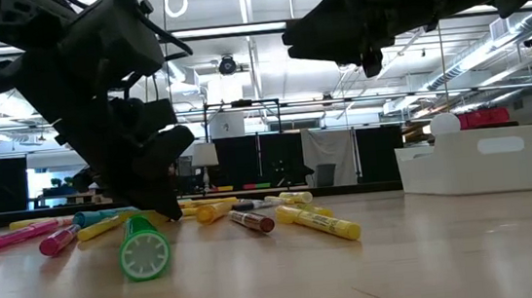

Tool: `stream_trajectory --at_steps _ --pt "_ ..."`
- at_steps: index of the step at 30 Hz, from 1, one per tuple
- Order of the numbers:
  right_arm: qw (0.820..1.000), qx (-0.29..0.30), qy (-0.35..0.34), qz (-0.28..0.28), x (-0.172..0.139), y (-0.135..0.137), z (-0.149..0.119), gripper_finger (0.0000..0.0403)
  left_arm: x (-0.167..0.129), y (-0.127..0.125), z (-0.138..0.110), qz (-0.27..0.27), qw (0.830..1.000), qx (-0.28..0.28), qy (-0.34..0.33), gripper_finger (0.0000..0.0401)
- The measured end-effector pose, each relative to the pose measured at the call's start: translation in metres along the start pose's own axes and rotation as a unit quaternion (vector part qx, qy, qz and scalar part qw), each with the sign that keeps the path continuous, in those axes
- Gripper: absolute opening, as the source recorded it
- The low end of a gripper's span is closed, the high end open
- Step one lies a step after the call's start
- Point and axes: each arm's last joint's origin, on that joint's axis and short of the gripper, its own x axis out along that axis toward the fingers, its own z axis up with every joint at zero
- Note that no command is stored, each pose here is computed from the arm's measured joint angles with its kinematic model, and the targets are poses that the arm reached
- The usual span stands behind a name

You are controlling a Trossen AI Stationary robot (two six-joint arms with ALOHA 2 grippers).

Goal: Pick & Place Markers
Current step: Put the yellow pen into the transparent bin

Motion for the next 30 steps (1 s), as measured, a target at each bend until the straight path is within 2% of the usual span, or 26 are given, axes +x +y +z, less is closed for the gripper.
stream_trajectory --at_steps 8,12,15,19,23,26,30 --pt "1.0 0.0 0.0 0.0 0.0 0.0 0.0 0.012 -0.01 0.0 0.009 -0.01 1.0 0.006 -0.011 0.0045" --pt "1.0 0.0 0.0 0.0 0.0 0.0 0.0 0.012 -0.037 -0.011 0.026 -0.042 0.999 0.023 -0.019 0.0045" --pt "1.0 0.0 0.0 0.0 0.0 0.0 0.0 0.012 -0.069 -0.022 0.036 -0.084 0.995 0.047 0.0 0.0045" --pt "1.0 -0.004 0.0 0.0 0.0 0.0 0.0 0.012 -0.119 -0.035 0.039 -0.133 0.986 0.073 0.076 0.0045" --pt "1.0 -0.004 -0.001 0.0 0.0 0.0 0.0 0.012 -0.171 -0.043 0.029 -0.144 0.97 0.071 0.185 0.0045" --pt "1.0 -0.005 -0.001 0.0 0.0 0.0 0.0 0.012 -0.206 -0.045 0.013 -0.134 0.959 0.047 0.246 0.0045" --pt "1.0 -0.004 -0.003 0.001 0.0 0.0 0.001 0.012 -0.244 -0.039 -0.01 -0.122 0.95 -0.026 0.286 0.0045"
